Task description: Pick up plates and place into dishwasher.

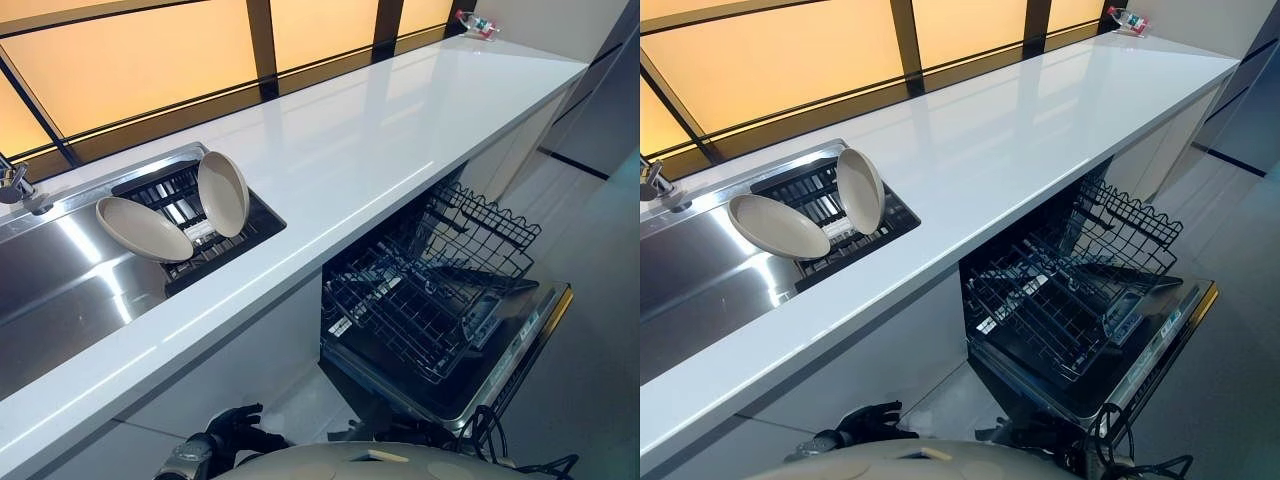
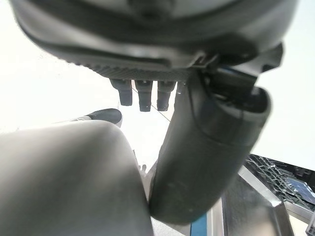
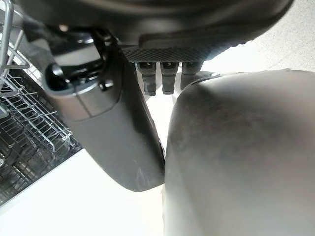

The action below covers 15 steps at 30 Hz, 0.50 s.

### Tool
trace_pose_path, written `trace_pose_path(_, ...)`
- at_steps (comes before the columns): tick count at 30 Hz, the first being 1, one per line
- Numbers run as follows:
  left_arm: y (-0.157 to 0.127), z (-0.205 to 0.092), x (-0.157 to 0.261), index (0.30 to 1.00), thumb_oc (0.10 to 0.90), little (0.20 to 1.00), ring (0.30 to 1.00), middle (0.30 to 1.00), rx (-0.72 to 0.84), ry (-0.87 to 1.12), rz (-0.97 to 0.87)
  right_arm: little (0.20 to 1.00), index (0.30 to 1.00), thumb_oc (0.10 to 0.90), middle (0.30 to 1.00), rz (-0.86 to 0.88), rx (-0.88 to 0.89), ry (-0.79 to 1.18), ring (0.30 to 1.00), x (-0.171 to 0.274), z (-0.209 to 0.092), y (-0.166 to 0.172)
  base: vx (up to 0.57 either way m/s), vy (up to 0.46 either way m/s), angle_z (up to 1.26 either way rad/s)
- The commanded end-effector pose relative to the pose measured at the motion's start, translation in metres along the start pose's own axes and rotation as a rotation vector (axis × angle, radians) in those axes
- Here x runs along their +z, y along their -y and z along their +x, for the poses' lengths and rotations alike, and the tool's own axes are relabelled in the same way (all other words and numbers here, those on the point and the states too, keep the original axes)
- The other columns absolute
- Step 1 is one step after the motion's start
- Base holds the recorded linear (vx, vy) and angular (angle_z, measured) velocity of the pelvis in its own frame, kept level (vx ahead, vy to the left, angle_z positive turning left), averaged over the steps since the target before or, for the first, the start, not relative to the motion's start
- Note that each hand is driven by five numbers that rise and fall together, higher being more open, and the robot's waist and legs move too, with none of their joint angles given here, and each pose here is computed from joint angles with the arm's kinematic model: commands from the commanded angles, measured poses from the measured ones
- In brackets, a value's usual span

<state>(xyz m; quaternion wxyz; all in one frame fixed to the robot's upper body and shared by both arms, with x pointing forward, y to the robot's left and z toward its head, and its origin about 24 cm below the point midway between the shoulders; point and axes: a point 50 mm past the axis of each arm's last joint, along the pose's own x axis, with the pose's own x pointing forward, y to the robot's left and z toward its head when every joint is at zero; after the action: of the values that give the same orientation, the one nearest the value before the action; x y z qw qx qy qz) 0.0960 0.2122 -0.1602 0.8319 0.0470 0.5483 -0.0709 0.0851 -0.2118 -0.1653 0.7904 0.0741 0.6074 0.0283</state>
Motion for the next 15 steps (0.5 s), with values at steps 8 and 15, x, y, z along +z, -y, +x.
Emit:
trace_pose_path(8,0.006,0.006,0.042,0.900,0.800,0.900,0.900,0.900,-0.059,0.180,-0.130,0.900,0.900,0.800,0.900,0.165,0.054,-0.001,0.900,0.006,0.002,-0.006,0.00,0.000,0.00)
trace_pose_path(15,0.019,-0.002,0.077,0.900,0.800,0.900,0.900,0.900,-0.409,0.278,-0.209,0.900,0.900,0.800,0.900,0.136,0.039,-0.003,0.900,0.010,-0.002,0.005,0.00,0.000,0.00)
